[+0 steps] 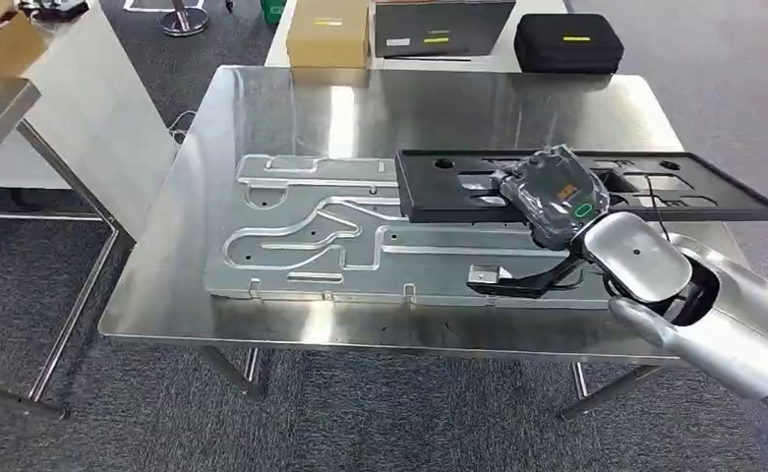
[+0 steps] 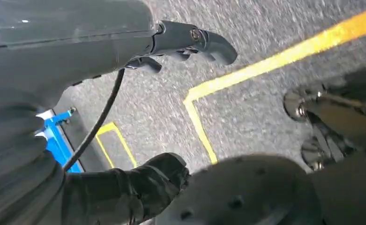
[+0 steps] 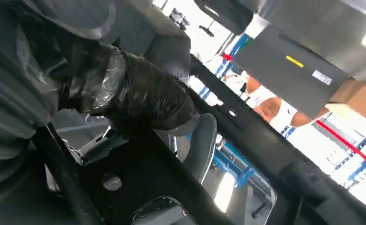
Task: Take the parts from the cabinet and place them on the table.
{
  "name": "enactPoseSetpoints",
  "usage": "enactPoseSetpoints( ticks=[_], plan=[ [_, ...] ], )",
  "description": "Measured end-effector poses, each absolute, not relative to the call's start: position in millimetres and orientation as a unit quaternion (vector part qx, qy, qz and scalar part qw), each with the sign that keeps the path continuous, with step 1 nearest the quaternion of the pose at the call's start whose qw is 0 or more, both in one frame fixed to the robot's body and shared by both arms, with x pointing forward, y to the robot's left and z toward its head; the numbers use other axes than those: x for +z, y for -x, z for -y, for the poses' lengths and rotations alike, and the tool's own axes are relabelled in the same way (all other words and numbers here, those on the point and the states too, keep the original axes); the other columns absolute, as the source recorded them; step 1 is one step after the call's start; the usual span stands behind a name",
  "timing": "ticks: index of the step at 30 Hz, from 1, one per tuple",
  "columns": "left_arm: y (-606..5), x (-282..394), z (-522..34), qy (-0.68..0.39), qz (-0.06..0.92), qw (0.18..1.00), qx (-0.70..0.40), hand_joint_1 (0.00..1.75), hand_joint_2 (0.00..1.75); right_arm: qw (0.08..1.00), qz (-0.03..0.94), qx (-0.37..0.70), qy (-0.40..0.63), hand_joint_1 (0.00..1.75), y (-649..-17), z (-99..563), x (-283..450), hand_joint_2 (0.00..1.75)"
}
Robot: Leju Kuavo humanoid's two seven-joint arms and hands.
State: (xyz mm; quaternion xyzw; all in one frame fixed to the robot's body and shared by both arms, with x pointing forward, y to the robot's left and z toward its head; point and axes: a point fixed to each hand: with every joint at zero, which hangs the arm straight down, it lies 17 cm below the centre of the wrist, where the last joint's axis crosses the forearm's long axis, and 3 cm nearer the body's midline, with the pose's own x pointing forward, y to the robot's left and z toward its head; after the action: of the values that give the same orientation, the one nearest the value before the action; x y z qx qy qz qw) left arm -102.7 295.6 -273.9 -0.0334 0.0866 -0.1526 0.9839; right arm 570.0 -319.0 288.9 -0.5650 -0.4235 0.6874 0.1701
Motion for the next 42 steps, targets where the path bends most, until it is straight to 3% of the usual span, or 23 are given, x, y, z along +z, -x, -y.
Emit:
enactPoseSetpoints(
  ticks=[42],
  plan=[
    [96,-274,-292,0.041,-0.077,0.984,-0.154,0.0,1.75,0.233,0.41,0.707,0.527,1.75,-576,338,187,1.75]
  ],
)
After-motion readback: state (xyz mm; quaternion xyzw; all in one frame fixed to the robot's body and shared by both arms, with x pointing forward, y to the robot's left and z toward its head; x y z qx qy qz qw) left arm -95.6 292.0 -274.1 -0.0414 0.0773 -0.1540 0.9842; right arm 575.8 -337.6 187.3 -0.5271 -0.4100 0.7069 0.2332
